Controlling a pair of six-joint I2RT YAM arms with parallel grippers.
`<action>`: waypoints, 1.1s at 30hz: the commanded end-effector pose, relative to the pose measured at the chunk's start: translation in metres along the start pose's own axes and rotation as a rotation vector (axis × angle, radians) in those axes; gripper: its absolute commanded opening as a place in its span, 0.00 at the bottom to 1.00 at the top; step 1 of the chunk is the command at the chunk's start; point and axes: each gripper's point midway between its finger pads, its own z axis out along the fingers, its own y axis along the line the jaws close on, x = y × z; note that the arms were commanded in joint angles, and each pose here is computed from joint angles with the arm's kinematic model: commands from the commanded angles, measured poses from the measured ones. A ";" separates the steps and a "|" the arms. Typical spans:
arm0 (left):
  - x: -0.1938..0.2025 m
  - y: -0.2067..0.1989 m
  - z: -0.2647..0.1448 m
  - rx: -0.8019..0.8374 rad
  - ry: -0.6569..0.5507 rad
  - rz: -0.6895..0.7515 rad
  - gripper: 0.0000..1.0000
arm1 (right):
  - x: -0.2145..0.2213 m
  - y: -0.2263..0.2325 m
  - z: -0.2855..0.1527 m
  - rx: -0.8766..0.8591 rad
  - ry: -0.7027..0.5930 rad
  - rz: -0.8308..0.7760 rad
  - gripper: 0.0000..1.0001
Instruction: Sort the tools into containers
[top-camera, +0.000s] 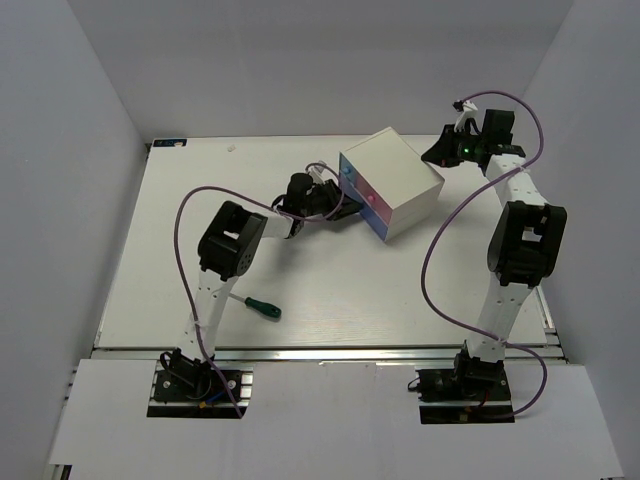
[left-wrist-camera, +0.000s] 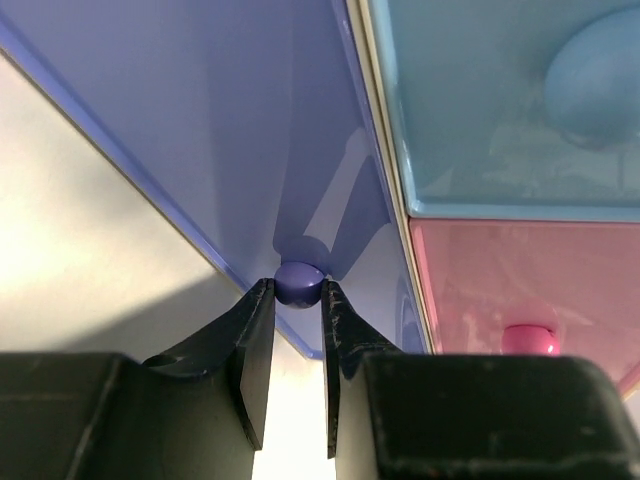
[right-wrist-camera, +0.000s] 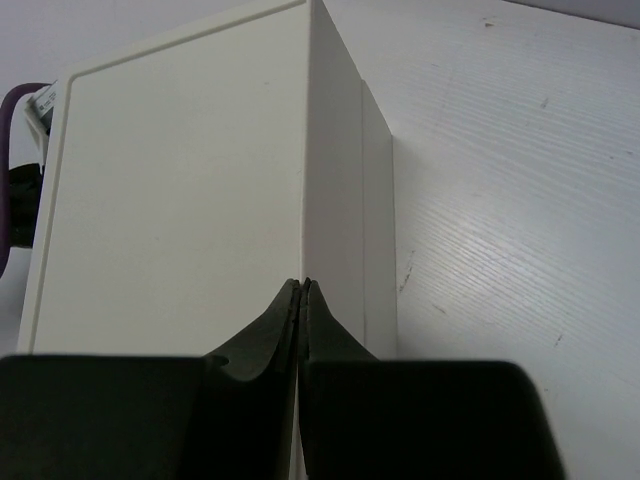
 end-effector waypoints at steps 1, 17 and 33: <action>-0.008 -0.015 -0.024 -0.006 -0.007 0.038 0.09 | 0.151 0.007 0.011 0.035 0.434 0.326 0.00; 0.012 -0.004 -0.077 -0.071 0.043 0.068 0.08 | 0.154 -0.015 0.011 0.122 0.447 0.307 0.00; 0.000 -0.015 -0.090 -0.144 0.041 0.109 0.60 | 0.105 -0.009 -0.002 0.090 0.354 0.139 0.67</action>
